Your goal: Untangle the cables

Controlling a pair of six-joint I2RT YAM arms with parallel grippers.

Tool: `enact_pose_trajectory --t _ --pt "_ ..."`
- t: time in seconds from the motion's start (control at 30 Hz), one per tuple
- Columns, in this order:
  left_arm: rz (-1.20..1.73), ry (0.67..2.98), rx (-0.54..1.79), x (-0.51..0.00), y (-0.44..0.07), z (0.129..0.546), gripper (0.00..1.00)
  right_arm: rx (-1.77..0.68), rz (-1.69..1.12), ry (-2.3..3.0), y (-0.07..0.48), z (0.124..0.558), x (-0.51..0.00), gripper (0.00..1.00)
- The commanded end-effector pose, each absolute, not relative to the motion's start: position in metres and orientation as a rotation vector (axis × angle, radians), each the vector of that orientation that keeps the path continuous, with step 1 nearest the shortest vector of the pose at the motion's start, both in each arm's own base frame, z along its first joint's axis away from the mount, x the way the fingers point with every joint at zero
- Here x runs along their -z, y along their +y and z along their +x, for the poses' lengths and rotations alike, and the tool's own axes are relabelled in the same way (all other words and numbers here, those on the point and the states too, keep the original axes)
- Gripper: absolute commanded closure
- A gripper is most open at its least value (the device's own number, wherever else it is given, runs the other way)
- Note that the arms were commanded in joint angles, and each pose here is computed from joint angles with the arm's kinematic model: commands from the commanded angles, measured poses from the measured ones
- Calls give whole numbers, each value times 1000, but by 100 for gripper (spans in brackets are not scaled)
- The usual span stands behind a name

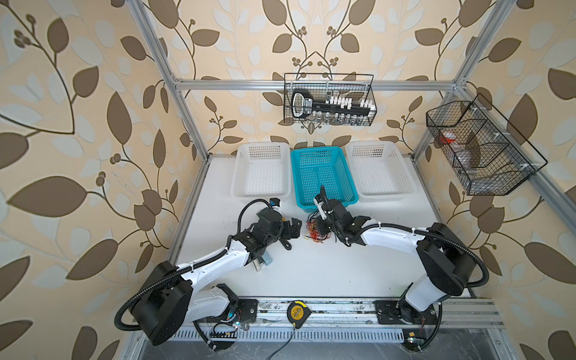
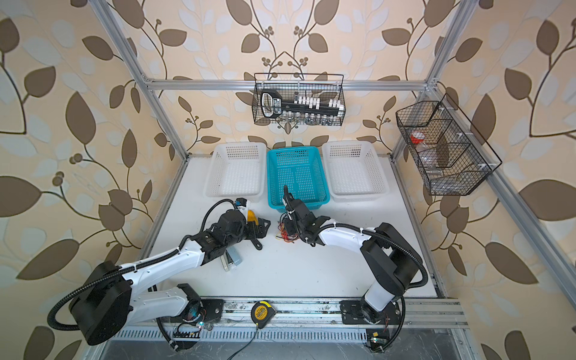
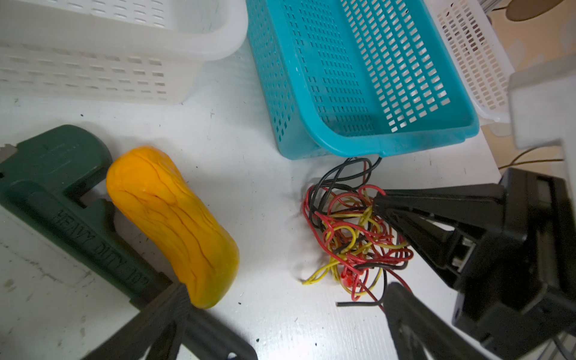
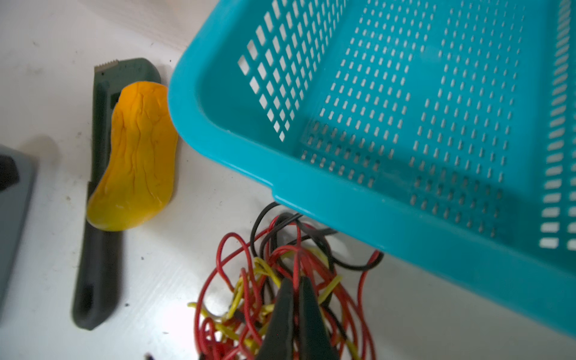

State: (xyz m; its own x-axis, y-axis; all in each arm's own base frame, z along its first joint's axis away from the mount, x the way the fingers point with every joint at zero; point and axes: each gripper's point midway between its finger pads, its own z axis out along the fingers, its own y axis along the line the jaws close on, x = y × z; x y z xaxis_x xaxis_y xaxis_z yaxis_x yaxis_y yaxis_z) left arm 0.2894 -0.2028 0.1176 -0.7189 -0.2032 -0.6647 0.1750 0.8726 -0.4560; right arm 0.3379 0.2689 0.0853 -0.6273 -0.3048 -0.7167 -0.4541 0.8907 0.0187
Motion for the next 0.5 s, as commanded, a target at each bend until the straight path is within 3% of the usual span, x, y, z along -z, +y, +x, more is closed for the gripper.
enact_pose_trajectory --t 0.0,0.3,0.47 --pt "-2 2234 641 -130 -206 297 1 -311 -553 2208 280 342 -119 100" --pt "100 2182 747 -148 -222 290 1 -532 -653 1978 290 316 -190 100" --pt "157 2122 797 -166 -228 285 7 -638 -651 1912 287 309 -213 100"
